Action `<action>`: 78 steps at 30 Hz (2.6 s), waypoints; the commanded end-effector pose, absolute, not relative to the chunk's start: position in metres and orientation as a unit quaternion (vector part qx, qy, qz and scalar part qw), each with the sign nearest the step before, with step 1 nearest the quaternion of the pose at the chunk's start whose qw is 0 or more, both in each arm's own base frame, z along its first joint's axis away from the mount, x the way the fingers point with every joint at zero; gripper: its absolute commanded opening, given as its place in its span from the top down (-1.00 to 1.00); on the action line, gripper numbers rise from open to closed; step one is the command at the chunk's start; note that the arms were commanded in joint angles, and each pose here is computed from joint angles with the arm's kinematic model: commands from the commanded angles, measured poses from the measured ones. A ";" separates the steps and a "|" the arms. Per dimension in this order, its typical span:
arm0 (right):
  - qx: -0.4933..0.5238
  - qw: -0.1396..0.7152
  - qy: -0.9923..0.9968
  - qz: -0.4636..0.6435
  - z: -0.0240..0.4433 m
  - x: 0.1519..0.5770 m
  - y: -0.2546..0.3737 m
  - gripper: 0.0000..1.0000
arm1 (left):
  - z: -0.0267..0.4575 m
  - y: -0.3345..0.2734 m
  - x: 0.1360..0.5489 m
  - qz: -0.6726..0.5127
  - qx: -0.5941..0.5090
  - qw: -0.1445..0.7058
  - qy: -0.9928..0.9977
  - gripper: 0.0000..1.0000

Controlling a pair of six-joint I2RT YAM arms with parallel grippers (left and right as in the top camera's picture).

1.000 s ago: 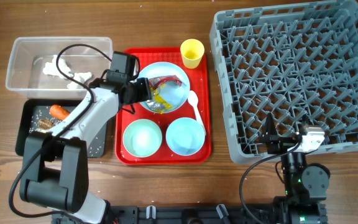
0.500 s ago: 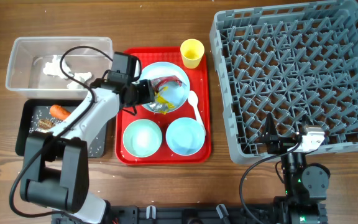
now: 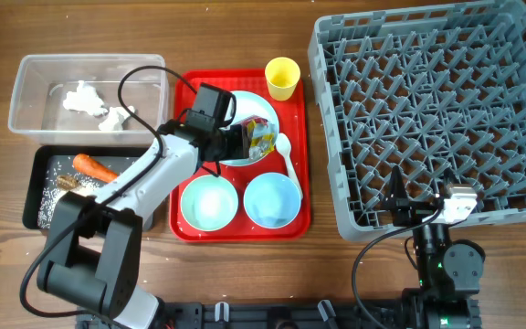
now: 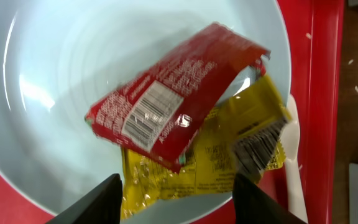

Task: Sort waste into correct bins and load items into the dishwasher rack
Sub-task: 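Return the left gripper to the plate and grasp the red wrapper, then lift the red wrapper, carry it left and drop it into the clear bin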

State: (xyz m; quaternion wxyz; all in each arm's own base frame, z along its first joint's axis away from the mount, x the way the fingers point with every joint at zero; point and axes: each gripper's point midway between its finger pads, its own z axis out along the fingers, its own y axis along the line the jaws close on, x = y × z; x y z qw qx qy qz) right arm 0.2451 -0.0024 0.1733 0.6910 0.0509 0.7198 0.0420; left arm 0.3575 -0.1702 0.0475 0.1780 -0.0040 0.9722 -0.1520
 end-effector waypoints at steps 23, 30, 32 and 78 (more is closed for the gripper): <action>0.049 0.691 0.720 0.049 0.173 0.245 0.000 -0.99 | 0.041 -0.166 0.385 -0.080 0.086 0.242 0.963 -0.23; 0.049 0.691 0.720 0.049 0.173 0.245 0.000 -1.00 | 0.032 -0.167 0.387 -0.078 0.087 0.239 0.964 -0.21; 0.049 0.691 0.720 0.049 0.173 0.245 0.000 -1.00 | 0.027 -0.167 0.387 -0.076 0.087 0.236 0.965 -0.15; 0.049 0.690 0.720 0.049 0.172 0.245 0.000 -0.99 | 0.098 -0.126 0.393 0.108 0.031 0.364 0.925 0.92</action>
